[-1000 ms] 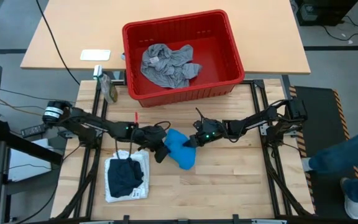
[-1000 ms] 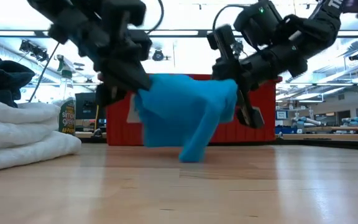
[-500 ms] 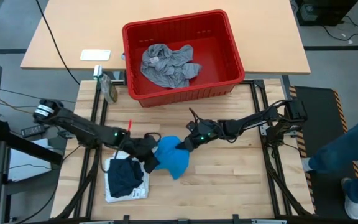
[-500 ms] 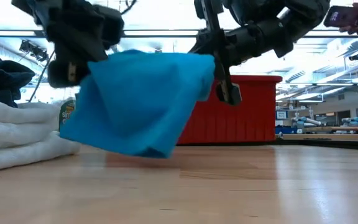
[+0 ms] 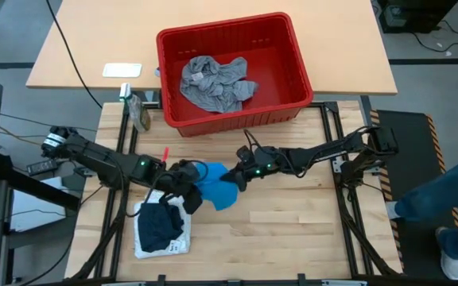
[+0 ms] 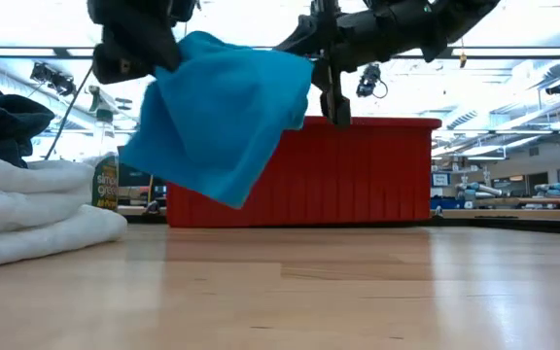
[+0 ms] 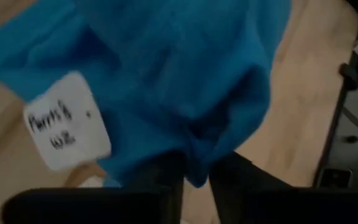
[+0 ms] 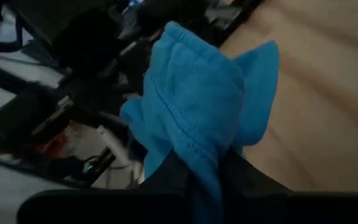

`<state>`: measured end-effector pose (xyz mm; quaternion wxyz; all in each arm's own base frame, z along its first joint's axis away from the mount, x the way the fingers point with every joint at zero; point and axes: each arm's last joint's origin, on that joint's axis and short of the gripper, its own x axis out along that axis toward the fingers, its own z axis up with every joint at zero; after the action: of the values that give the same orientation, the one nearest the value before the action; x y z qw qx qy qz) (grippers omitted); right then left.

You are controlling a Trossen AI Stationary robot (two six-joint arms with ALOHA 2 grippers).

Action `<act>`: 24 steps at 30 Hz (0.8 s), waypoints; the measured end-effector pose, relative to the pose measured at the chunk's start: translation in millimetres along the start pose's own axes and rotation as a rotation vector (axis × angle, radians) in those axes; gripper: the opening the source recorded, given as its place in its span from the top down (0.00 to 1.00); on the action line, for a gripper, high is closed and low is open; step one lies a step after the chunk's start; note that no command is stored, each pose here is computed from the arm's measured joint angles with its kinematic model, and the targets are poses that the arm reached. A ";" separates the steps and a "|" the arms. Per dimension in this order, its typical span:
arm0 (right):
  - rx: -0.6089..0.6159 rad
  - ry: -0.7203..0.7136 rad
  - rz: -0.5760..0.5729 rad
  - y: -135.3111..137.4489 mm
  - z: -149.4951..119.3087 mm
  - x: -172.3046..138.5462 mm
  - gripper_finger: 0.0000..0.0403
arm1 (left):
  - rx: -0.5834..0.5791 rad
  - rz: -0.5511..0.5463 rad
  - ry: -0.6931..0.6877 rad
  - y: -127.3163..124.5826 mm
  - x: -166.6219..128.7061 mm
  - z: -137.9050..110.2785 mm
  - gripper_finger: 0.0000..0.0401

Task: Fold laundry
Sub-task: Fold the light blue shorts

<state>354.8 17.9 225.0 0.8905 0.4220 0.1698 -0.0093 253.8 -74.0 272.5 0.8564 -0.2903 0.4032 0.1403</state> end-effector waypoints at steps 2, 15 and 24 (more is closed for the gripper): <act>-0.046 -0.035 -0.018 6.7 0.7 -5.4 0.89 | -0.001 0.009 -0.007 2.8 0.8 3.4 0.75; -0.577 -0.221 -0.360 55.0 -16.5 -59.7 0.89 | 0.128 -0.053 -0.114 6.1 -9.7 20.8 0.35; -0.863 -0.229 -0.319 79.7 -35.3 -66.4 0.89 | 0.228 -0.168 -0.352 8.9 -11.9 60.3 0.32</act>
<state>294.6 87.4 284.5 0.9850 -0.0215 0.1215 -0.1210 278.8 -30.2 308.8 0.9495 -0.1954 0.2351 0.0704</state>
